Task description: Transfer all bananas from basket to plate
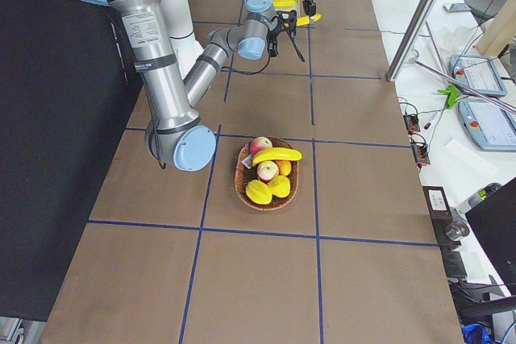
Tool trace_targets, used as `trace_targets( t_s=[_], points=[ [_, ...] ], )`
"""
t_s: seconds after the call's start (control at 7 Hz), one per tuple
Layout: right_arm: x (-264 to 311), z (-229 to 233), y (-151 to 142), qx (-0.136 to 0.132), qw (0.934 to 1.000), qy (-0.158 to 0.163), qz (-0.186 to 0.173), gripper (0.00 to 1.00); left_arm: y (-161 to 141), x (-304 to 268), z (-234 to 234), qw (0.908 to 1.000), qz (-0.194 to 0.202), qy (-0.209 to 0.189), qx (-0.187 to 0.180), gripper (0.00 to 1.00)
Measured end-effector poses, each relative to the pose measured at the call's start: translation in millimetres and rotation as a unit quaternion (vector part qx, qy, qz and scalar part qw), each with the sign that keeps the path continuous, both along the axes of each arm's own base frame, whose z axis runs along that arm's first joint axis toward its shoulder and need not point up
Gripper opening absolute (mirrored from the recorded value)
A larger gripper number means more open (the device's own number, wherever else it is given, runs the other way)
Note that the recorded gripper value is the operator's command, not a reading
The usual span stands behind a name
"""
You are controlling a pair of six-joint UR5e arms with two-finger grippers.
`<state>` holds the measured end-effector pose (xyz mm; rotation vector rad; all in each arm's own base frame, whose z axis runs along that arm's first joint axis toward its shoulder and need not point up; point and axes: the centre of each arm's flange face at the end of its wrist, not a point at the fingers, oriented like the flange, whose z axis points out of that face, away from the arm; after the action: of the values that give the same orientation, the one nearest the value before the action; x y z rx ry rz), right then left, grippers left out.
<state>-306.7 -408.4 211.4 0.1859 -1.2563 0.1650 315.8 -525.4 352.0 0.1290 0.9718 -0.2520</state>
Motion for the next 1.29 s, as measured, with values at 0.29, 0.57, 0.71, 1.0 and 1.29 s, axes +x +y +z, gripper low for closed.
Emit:
trace_targets(
  t_s=[0.29,0.57,0.71,1.0,1.29],
  points=[
    [3.3,14.2,-9.7,-0.011,0.9998,0.013,0.009,1.0,34.1,-38.9,95.1,0.9968,0.007,-0.076,-0.024,0.01],
    [1.5,25.5,-17.4,-0.018,0.9995,0.023,0.015,1.0,50.2,-50.7,141.2,0.9926,0.024,-0.116,-0.028,0.67],
    [1.1,28.3,-18.2,-0.02,0.9994,0.025,0.016,1.0,51.9,-51.4,149.5,0.9913,0.027,-0.126,-0.025,0.99],
    [5.0,31.5,-21.5,-0.02,0.9993,0.028,0.017,1.0,53.0,-42.4,162.8,0.9899,0.029,-0.137,-0.022,1.0],
    [22.2,53.4,-24.0,-0.01,0.9986,0.051,0.006,1.0,47.6,-29.6,139.3,0.9927,0.023,-0.118,-0.009,1.0]
  ],
)
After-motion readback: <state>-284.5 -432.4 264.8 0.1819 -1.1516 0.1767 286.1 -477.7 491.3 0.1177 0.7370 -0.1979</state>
